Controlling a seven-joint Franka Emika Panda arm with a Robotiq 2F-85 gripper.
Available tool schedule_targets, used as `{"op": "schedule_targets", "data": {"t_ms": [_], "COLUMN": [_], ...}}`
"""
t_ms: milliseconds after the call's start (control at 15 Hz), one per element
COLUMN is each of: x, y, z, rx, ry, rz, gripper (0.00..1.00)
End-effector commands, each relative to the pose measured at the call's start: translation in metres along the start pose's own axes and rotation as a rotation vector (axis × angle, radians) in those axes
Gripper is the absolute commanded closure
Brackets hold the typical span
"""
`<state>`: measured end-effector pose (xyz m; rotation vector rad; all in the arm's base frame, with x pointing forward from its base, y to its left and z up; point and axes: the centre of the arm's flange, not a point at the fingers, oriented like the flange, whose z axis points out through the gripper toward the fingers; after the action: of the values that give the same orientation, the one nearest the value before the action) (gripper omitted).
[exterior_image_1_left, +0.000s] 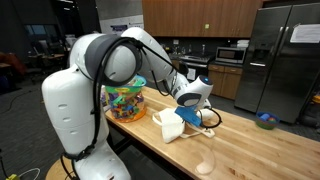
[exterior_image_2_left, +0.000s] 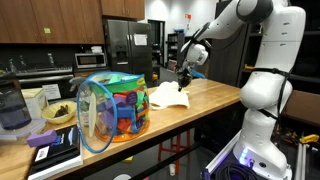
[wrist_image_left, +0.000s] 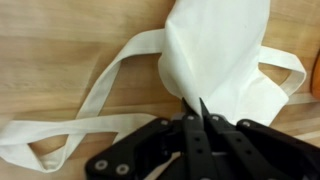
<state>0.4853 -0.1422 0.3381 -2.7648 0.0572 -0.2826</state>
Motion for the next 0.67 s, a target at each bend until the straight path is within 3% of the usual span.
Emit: {"op": "schedule_targets", "data": {"t_ms": [0, 400, 600], "x": [-0.044, -0.096, -0.099], "y": [0.031, 0.09, 0.118], "z": [-0.026, -0.046, -0.058], "rx": [-0.138, -0.375, -0.505], "ry": [0.019, 0.02, 0.048], "rz": [0.128, 0.346, 0.417], "gripper": [0.99, 0.99, 0.99]}}
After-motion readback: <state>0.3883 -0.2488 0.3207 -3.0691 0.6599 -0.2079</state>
